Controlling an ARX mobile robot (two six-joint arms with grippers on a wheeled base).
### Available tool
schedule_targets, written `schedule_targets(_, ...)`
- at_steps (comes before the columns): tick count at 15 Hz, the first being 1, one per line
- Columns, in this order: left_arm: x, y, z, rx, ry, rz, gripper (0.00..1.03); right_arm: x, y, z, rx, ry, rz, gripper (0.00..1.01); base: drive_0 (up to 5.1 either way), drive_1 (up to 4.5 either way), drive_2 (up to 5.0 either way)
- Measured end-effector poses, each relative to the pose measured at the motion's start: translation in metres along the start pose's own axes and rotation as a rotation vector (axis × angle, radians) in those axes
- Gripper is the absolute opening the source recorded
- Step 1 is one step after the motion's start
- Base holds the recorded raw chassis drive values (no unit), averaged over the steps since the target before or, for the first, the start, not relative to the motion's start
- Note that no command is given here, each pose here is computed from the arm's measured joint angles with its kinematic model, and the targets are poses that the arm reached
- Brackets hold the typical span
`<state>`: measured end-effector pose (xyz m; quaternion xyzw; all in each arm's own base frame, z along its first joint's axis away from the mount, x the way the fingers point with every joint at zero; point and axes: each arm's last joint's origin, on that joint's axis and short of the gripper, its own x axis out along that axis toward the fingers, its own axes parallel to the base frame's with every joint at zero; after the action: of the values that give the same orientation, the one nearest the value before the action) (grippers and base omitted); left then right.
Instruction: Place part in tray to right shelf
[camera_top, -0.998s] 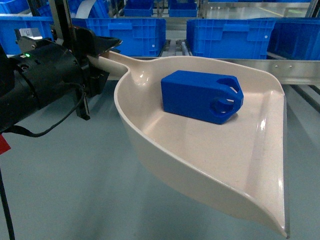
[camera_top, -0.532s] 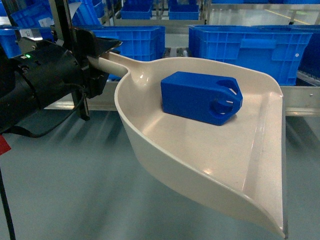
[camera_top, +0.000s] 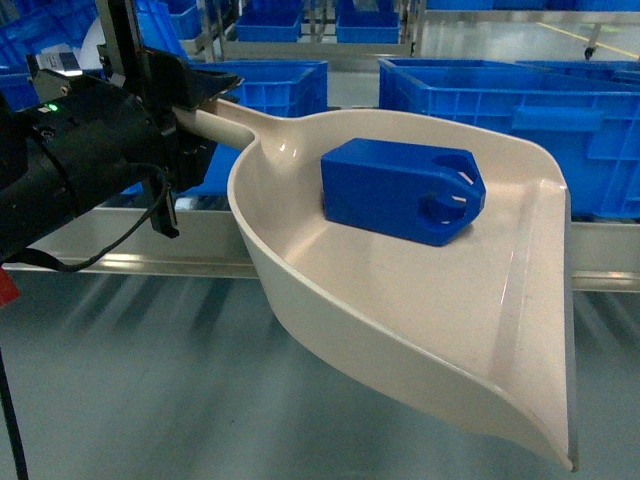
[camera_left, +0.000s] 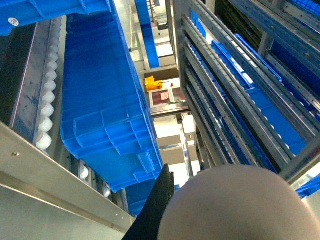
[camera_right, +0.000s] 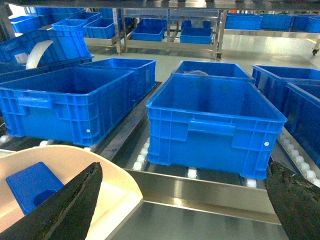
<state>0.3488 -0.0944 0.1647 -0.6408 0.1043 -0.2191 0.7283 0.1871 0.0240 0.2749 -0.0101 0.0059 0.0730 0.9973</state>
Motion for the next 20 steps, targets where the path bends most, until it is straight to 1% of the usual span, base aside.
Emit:
schedule_targets(1, 0.0000, 0.0008, -0.0001, -0.001, 0.002, 0.008, 0.12, 0.0004, 0.0000, -0.0006, 0.000, 0.005, 0.000, 0.98, 0.0, 4.34, -4.2)
schedule_targets(2, 0.0001, -0.0003, 0.0002, 0.001, -0.002, -0.003, 0.12, 0.0001, 0.0000, 0.0002, 0.000, -0.003, 0.000, 0.98, 0.1, 4.42, -4.2)
schedule_targets(5, 0.0002, 0.0000, 0.0008, 0.000, -0.004, 0.002, 0.12, 0.0010, 0.0000, -0.0011, 0.000, 0.007, 0.000, 0.98, 0.1, 4.30, -4.1)
schedule_targets(20, 0.0002, 0.0001, 0.0005, 0.000, -0.002, 0.002, 0.12, 0.0009, 0.0000, -0.0010, 0.000, 0.007, 0.000, 0.98, 0.0, 0.00, 0.0)
